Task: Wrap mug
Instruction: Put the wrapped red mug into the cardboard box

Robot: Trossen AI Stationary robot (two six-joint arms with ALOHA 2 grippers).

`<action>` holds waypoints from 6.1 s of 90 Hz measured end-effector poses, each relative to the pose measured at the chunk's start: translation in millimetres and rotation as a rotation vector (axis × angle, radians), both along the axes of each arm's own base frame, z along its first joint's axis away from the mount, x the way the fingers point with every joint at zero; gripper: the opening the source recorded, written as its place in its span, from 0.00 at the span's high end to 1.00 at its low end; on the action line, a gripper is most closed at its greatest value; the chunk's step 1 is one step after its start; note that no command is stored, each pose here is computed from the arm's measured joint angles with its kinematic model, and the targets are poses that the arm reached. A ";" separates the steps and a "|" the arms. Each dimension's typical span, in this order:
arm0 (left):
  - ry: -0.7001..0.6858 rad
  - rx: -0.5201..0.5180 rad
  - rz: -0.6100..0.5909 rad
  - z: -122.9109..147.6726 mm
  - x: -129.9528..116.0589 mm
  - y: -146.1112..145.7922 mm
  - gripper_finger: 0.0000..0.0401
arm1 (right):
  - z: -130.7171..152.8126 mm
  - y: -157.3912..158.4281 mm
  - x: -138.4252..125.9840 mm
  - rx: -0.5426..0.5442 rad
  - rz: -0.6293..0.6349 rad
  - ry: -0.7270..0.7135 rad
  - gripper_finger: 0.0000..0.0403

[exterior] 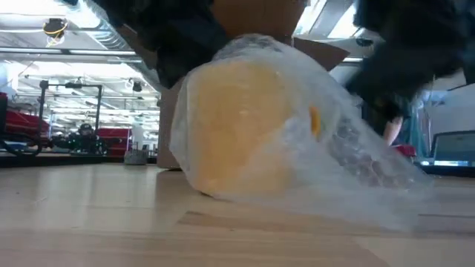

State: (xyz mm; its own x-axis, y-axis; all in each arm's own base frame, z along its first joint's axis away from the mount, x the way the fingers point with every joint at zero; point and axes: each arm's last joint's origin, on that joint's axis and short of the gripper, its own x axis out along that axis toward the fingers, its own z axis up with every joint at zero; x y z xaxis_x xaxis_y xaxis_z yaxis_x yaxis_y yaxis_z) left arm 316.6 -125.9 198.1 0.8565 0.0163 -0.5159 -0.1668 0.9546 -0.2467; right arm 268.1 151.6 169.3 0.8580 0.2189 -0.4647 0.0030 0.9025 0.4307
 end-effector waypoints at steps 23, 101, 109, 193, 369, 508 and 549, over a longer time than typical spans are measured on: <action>-0.034 0.023 -0.029 4.7 -0.2 -3.0 0.72 | 48.7 -18.8 39.3 -0.149 0.130 0.099 1.00; -0.218 0.194 0.024 36.0 -84.2 -44.7 0.72 | 63.9 -52.5 113.9 -0.297 0.189 0.473 0.59; -0.223 0.189 0.041 32.4 -91.4 -49.1 0.72 | 59.7 -53.8 124.6 -0.301 0.189 0.496 0.59; -0.159 0.233 0.145 10.1 -118.6 -55.3 0.72 | 104.6 -23.3 156.9 -0.275 0.377 0.473 0.95; -0.254 0.172 0.098 -26.4 -190.3 165.0 0.72 | 246.4 -322.9 124.0 -0.440 -0.088 0.109 0.95; -0.497 0.292 0.293 -31.2 -225.7 167.8 0.72 | 121.8 -334.6 153.5 -0.377 0.118 0.686 0.95; -0.501 0.307 0.410 -30.3 -229.6 169.5 0.72 | 121.3 -333.7 152.9 -0.365 0.127 0.690 0.95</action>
State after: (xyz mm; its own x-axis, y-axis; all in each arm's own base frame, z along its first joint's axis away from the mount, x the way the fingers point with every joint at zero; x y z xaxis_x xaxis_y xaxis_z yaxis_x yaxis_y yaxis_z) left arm 87.0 43.6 167.8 0.8832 0.4687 0.0177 -0.4637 0.8782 -0.1176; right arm 421.0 -182.2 290.6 0.3282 0.0264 -0.9443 0.0494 0.9978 0.0451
